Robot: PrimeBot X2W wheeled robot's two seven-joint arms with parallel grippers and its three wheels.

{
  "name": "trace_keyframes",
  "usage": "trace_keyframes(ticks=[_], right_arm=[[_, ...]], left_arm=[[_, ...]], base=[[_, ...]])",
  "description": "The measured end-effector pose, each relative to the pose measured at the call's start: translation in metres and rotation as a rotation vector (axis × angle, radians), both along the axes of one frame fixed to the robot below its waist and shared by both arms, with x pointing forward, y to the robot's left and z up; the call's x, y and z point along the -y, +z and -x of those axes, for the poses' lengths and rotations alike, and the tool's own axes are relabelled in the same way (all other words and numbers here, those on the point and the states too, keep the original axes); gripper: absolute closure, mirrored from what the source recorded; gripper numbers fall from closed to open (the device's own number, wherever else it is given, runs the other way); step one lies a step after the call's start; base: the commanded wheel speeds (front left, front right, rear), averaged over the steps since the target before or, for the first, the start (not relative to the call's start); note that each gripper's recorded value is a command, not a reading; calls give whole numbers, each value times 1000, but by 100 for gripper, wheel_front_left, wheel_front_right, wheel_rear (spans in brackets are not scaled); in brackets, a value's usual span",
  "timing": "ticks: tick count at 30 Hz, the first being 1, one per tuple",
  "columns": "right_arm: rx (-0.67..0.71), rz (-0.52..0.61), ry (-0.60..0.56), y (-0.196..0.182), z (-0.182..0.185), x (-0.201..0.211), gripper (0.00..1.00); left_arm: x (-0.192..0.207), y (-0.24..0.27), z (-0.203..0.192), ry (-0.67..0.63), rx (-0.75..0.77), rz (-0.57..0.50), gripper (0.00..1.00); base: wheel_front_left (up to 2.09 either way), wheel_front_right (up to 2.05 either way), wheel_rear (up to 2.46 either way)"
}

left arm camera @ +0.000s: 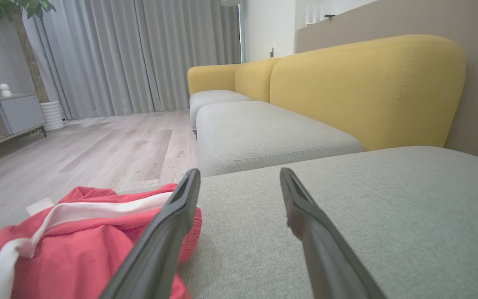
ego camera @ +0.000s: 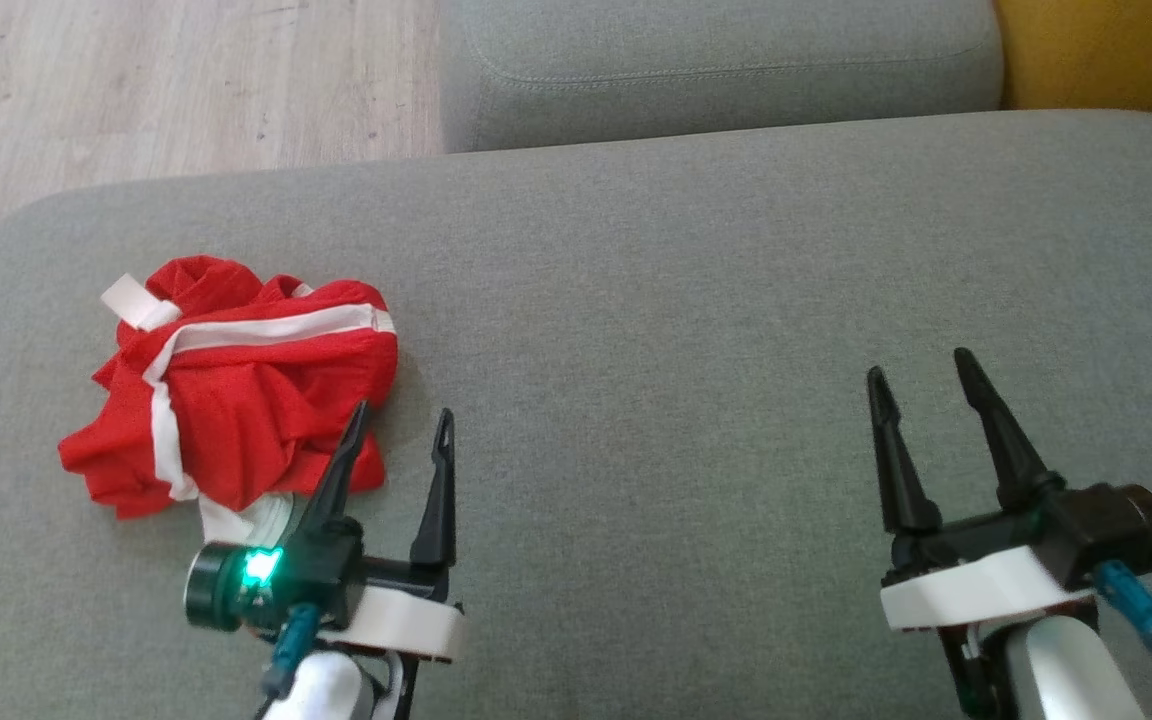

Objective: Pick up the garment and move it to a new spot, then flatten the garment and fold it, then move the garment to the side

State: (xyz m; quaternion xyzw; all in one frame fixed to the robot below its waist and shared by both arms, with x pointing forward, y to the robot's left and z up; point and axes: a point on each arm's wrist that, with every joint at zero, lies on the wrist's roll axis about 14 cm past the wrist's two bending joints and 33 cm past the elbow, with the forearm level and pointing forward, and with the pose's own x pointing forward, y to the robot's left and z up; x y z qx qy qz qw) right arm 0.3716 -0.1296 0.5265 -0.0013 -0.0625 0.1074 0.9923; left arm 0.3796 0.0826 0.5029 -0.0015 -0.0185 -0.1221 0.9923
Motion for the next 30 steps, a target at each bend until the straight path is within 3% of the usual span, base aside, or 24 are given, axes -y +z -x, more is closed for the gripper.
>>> trace_keyframes(ticks=[12, 30], right_arm=[[-62, -151, -55, -18, 2, 17, 0], [-122, -158, -29, -36, 2, 6, 0]], left_arm=[[-16, -14, 5, 64, -69, 159, 0], [-30, -24, 12, 99, -90, 153, 0]], base=[[0, 0, 0], [0, 0, 0]])
